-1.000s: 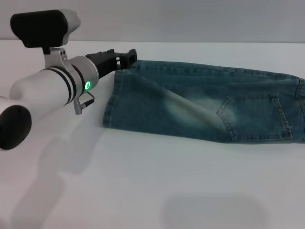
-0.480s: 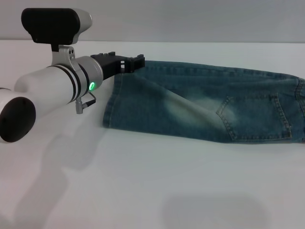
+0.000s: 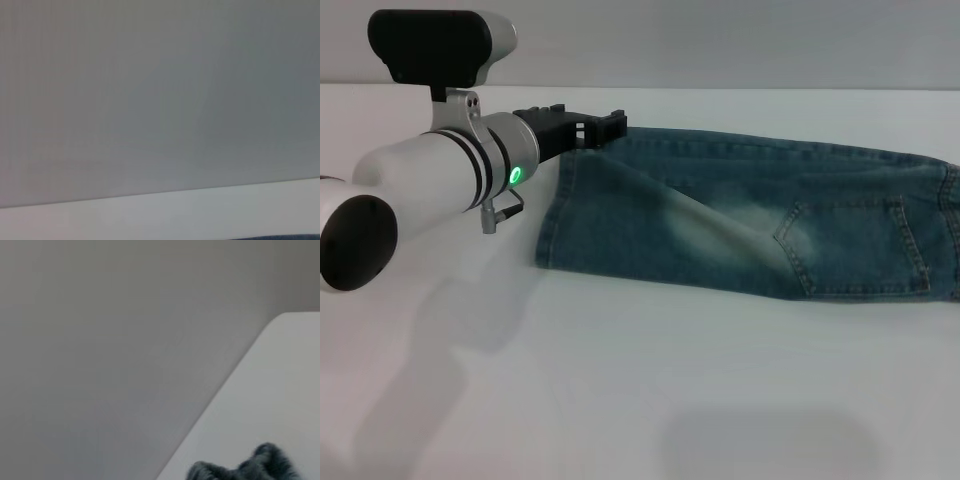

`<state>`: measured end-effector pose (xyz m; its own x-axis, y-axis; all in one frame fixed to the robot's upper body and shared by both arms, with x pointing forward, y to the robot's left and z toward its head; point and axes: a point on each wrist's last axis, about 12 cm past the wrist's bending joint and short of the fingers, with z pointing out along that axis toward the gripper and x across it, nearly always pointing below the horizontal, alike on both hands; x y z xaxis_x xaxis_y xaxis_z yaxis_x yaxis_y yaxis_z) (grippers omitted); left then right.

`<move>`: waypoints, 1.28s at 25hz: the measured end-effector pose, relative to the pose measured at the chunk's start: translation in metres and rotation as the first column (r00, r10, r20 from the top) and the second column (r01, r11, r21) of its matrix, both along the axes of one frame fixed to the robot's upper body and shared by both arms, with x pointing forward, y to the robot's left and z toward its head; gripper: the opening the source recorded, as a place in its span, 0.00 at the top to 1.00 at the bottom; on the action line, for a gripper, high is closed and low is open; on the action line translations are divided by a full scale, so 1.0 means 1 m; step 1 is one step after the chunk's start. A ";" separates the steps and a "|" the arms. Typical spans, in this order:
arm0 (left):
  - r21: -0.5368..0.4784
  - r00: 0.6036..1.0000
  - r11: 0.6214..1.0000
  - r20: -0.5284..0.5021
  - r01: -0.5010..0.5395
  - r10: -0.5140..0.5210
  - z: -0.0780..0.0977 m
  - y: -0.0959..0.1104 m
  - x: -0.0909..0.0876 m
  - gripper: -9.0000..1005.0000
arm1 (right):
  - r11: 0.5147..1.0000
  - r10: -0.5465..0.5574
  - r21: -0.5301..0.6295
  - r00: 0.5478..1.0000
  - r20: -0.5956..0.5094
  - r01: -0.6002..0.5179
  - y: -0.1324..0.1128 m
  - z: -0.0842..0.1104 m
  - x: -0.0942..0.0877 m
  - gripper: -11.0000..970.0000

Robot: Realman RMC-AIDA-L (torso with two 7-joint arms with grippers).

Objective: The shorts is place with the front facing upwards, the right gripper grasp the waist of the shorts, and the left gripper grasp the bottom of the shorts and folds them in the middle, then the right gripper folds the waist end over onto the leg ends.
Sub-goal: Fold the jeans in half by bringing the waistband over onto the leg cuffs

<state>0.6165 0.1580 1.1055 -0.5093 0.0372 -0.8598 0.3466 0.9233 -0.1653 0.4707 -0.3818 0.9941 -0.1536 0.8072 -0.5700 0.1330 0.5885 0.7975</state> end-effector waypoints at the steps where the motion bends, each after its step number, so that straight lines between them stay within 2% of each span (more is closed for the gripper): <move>1: -0.001 1.000 1.000 0.000 0.000 0.000 0.000 0.000 0.000 0.18 | 1.000 -0.009 0.003 1.000 -0.006 0.009 -0.001 -0.001 -0.003 0.49; 2: 0.000 1.000 1.000 -0.002 -0.001 0.001 0.000 0.000 0.000 0.18 | 1.000 -0.026 0.016 1.000 -0.016 0.026 -0.004 -0.003 -0.008 0.49; 9: 0.000 1.000 1.000 -0.003 -0.002 0.002 -0.001 0.000 0.000 0.18 | 0.999 -0.041 0.028 0.999 -0.028 0.042 -0.008 -0.006 -0.015 0.49; 17: 0.001 1.000 1.000 0.003 0.005 -0.005 0.002 -0.003 0.002 0.18 | 1.000 -0.017 0.024 1.000 -0.021 0.017 -0.002 -0.002 -0.001 0.50; 25: 0.004 1.000 1.000 0.009 0.010 -0.010 0.003 -0.003 0.003 0.18 | 1.000 -0.017 0.019 0.999 -0.043 0.017 -0.001 -0.003 0.004 0.50; 32: 0.001 1.000 1.000 0.015 0.000 0.000 0.005 -0.001 0.005 0.18 | 0.998 0.048 0.041 0.997 -0.059 -0.046 0.003 -0.001 0.008 0.50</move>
